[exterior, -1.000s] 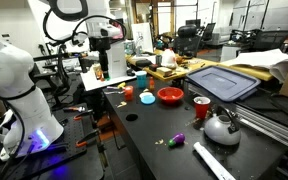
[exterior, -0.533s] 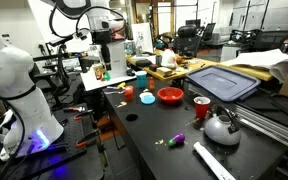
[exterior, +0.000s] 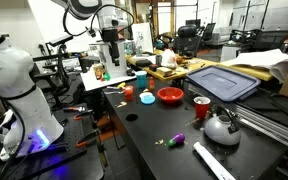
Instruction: Move the stacked blue cups to the right.
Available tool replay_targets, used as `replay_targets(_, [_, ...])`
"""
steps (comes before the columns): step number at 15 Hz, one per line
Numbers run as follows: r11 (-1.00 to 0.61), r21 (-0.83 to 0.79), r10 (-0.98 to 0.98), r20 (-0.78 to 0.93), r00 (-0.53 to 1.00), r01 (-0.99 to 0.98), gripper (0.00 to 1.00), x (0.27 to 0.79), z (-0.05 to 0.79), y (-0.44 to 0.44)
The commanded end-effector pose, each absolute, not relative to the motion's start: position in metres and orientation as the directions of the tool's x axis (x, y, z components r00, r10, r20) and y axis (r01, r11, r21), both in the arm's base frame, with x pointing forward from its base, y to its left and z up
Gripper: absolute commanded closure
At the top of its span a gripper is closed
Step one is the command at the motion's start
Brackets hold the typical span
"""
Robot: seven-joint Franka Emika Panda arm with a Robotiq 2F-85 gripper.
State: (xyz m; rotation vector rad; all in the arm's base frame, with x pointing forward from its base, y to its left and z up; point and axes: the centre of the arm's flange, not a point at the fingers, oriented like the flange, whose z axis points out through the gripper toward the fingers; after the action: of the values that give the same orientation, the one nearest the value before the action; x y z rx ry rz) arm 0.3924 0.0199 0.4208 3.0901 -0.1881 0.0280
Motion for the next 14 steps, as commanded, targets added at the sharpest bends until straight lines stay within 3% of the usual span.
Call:
replay_targets(1, [-0.993, 0.067, -0.099, 0.03, 0.995, -0.101, 0.0, 0.428, 0.422, 0.035])
replay_targets(14, [-0.991, 0.134, -0.018, 0.041, 0.999, -0.024, 0.0, 0.489, 0.404, 0.091])
